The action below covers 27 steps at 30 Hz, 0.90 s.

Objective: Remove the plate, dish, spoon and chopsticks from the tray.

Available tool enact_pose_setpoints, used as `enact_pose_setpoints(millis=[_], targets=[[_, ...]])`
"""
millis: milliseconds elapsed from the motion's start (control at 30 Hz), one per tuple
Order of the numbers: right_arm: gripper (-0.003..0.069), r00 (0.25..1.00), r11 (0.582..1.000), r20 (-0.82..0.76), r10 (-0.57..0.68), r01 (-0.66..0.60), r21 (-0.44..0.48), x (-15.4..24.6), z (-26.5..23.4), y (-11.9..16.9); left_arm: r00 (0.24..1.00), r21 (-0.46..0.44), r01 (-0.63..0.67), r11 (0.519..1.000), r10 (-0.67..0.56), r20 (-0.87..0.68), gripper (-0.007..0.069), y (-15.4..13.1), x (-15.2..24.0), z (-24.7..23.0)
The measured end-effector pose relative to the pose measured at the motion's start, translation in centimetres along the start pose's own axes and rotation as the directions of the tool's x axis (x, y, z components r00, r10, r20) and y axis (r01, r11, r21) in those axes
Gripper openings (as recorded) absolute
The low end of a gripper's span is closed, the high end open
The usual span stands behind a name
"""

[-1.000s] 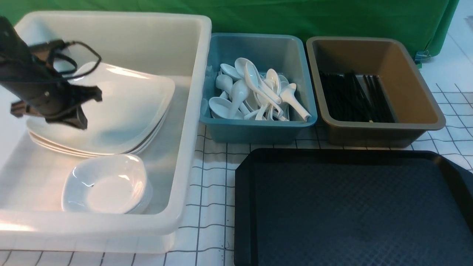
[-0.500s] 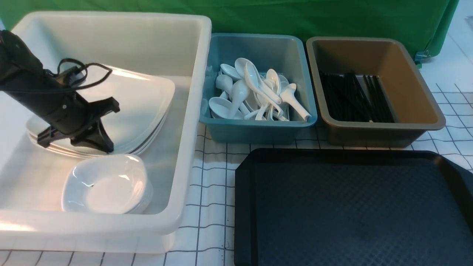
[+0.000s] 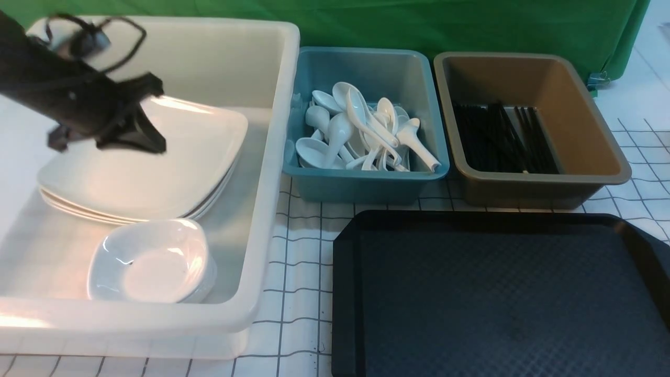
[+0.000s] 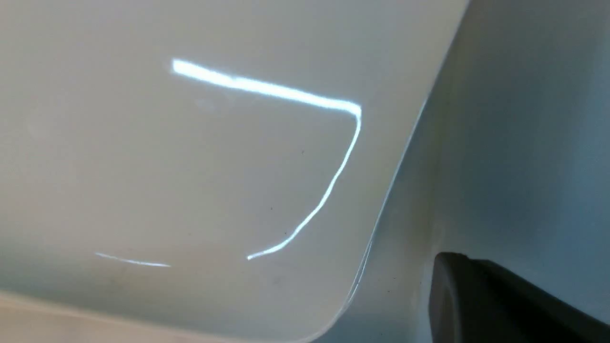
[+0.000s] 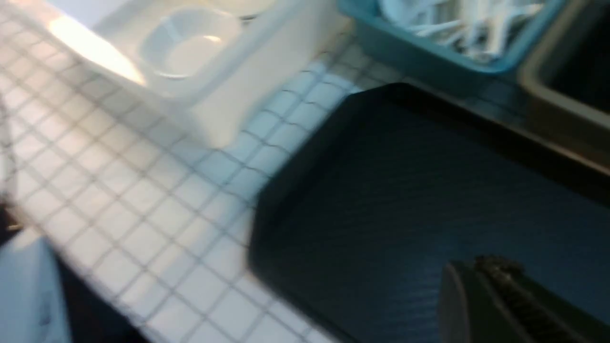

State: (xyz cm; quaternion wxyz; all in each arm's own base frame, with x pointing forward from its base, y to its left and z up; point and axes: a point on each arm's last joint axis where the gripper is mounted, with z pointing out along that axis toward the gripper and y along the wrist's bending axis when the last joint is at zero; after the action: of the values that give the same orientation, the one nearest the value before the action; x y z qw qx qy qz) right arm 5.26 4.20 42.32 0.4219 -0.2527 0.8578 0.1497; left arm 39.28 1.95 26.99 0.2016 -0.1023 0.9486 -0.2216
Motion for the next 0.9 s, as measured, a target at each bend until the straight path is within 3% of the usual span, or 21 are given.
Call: enact_pose_setpoints(millis=[67,200,400,533,733,900], targets=[[0.0074,0.999,0.989,0.041,-0.015,0.009,0.146,1.7,-2.4,0.3,0.995,-0.026,-0.083,0.996,0.084,0.055,0.0004,-1.0,0.0,-2.7],[0.0079,0.99,0.948,0.143,-0.016,-0.03,0.315,4.4,-5.8,1.0,0.982,-0.05,-0.153,0.987,0.158,0.106,0.0004,-2.3,0.6,-5.9],[0.0079,0.954,0.926,0.295,-0.049,-0.067,0.371,8.6,-8.8,3.1,0.968,-0.056,-0.188,0.981,0.195,0.159,0.0004,-3.4,1.2,-8.3],[0.0036,0.946,0.952,0.322,-0.042,-0.06,0.299,11.1,-7.5,4.0,0.966,-0.058,-0.191,0.98,0.198,0.165,0.0004,-3.5,1.3,-8.5],[0.003,0.926,0.998,0.376,0.043,-0.06,0.033,10.8,-1.6,3.8,0.966,-0.059,-0.193,0.98,0.2,0.163,0.0004,-3.4,1.2,-8.5],[0.003,0.892,0.988,0.43,0.14,-0.152,-0.007,9.8,1.6,2.2,0.966,-0.056,-0.197,0.979,0.204,0.156,0.0004,-3.5,1.3,-8.5]])
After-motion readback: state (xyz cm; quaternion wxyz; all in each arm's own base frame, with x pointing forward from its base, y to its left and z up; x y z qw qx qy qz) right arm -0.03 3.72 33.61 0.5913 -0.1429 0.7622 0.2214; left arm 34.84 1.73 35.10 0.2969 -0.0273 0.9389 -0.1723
